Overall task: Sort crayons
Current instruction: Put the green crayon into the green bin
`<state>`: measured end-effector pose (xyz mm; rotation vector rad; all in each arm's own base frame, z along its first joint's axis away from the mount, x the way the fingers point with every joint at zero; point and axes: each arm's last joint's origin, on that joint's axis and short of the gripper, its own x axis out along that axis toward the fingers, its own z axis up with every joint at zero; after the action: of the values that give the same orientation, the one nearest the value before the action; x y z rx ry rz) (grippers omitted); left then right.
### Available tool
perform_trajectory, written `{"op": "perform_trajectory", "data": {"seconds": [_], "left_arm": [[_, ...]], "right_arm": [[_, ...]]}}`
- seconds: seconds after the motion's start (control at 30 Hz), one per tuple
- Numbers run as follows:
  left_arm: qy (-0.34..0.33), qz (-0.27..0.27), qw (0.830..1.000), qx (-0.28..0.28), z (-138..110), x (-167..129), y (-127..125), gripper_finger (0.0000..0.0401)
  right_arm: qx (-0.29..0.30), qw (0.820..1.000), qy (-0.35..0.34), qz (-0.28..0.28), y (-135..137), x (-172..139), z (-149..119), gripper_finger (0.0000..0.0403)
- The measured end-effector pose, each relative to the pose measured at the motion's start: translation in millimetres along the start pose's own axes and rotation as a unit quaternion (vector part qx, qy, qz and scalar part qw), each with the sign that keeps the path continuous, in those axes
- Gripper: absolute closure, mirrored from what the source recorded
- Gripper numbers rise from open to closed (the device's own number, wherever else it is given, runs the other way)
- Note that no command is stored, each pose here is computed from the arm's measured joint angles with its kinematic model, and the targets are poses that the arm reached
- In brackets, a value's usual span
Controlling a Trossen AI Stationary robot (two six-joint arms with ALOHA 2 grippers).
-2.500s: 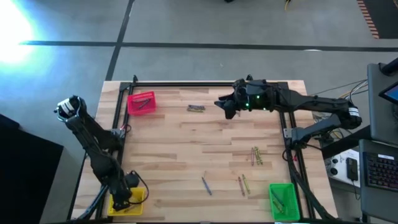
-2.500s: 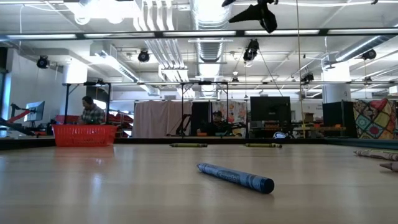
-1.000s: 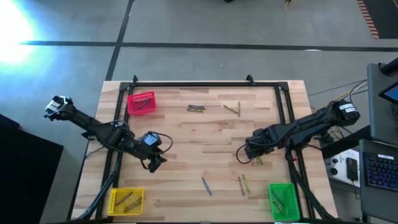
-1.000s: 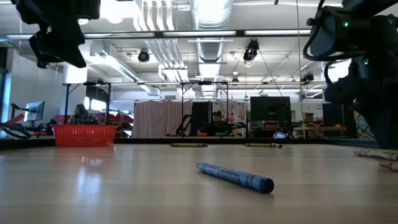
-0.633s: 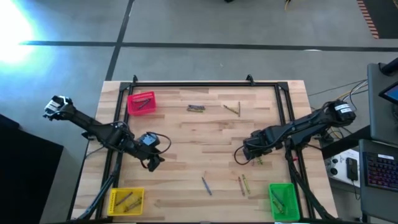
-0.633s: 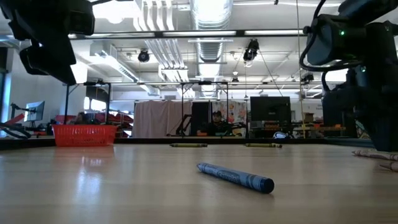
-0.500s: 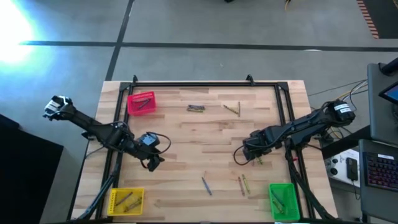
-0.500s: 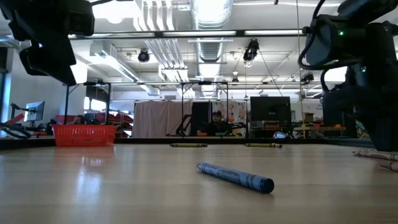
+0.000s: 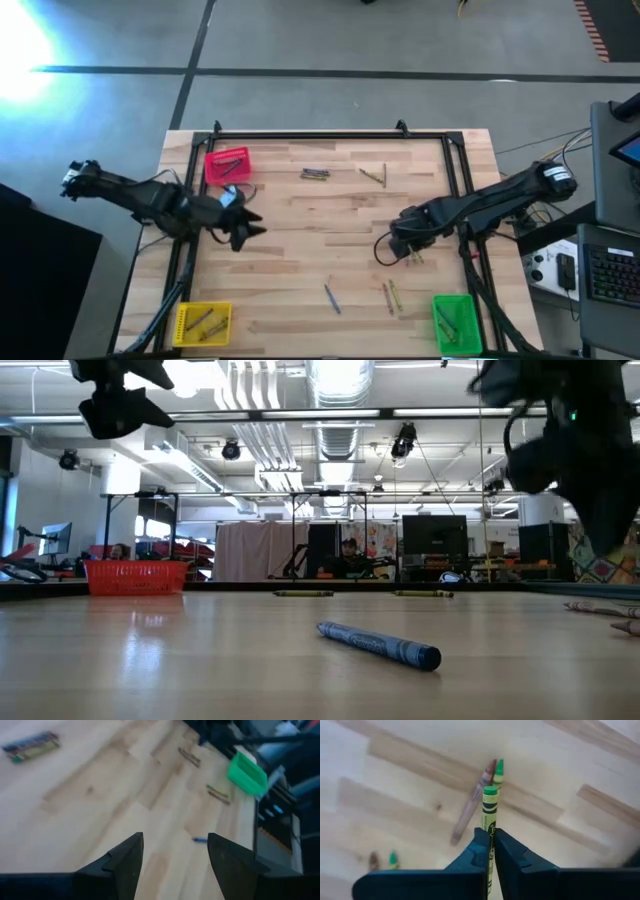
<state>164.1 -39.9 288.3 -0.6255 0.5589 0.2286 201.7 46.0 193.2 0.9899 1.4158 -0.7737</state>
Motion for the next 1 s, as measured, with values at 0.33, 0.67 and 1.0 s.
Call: {"op": "perform_trajectory", "data": {"seconds": [0.33, 0.67, 1.0], "left_arm": [[-0.011, 0.032, 0.999, 0.006, 12, 6, 14, 0.0198], [0.005, -0.017, 0.999, 0.036, 27, 31, 16, 0.0231], [0.033, -0.106, 0.994, 0.010, 55, 76, 37, 0.0259]], "right_arm": [[-0.045, 0.995, 0.083, 0.027, 15, -43, -65, 0.0394], [-0.030, 0.993, 0.116, 0.019, -11, -36, -175, 0.0394], [0.003, 0.996, 0.082, 0.023, -17, -21, -182, 0.0316]]}}
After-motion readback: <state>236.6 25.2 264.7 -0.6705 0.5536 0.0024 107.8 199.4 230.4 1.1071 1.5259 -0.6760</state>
